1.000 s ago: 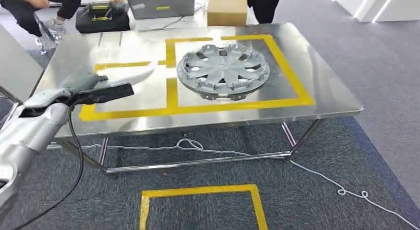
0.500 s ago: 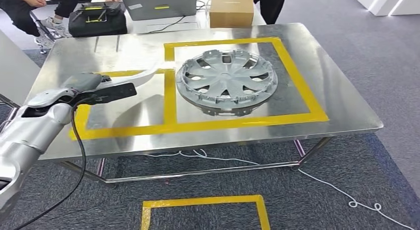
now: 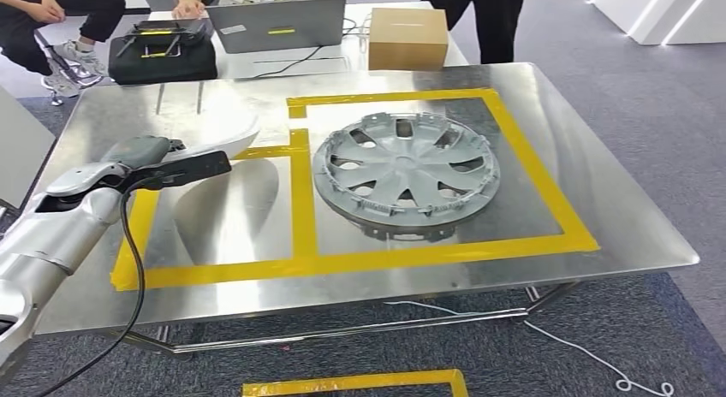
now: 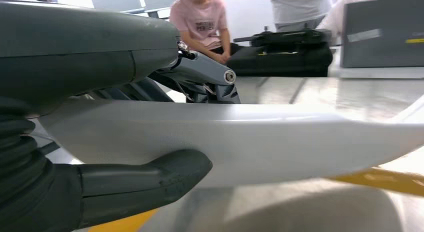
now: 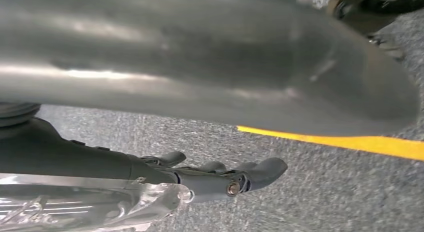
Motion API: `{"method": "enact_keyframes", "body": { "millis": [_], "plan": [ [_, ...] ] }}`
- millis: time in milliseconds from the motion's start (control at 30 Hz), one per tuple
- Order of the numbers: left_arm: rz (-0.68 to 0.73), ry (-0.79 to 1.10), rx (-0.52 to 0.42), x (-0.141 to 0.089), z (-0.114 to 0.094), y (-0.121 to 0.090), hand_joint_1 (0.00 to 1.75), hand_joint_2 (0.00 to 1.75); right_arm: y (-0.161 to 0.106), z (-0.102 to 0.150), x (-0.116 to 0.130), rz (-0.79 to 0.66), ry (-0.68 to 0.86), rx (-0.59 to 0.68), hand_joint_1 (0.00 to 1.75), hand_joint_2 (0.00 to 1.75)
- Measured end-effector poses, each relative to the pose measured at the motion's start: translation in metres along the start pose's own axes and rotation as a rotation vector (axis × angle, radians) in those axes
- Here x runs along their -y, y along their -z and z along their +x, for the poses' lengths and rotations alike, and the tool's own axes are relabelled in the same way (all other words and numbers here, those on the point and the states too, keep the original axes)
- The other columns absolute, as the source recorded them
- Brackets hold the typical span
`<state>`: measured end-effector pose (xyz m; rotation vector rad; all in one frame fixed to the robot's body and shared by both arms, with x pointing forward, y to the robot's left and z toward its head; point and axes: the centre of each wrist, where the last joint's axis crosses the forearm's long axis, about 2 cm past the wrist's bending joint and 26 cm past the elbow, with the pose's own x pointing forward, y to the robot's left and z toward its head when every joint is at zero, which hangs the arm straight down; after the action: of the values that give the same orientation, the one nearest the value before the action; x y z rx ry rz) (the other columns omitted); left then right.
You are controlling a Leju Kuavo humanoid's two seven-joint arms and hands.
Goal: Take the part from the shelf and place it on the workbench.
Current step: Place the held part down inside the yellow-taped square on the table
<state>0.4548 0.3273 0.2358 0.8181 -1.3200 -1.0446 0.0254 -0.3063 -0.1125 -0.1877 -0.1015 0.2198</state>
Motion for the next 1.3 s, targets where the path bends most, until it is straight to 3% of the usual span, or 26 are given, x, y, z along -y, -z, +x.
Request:
{"method": "enact_keyframes", "body": {
  "millis": [133, 333, 833, 1100, 1300],
  "plan": [
    [0.015, 0.0, -0.015, 0.0, 0.003, 0.001, 1.75, 1.75, 0.0, 0.003, -0.001, 0.001, 0.0, 0.005, 0.0, 0.0],
    [0.007, -0.003, -0.064, 0.017, 0.001, -0.003, 1.75, 1.75, 0.0, 0.001, -0.001, 0.003, 0.0, -0.004, 0.0, 0.0],
    [0.083, -0.044, -0.235, 0.042, -0.026, -0.016, 1.75, 1.75, -0.001, 0.002, -0.005, 0.004, 0.006, -0.009, 0.0, 0.0],
    [0.109, 0.007, -0.313, 0.065, -0.059, -0.037, 1.75, 1.75, -0.001, 0.001, -0.006, 0.004, 0.009, -0.012, 0.0, 0.0],
    [0.135, 0.017, -0.271, 0.085, -0.074, -0.063, 1.75, 1.75, -0.002, 0.0, -0.009, 0.006, 0.032, -0.018, 0.0, 0.0]
  ]
}}
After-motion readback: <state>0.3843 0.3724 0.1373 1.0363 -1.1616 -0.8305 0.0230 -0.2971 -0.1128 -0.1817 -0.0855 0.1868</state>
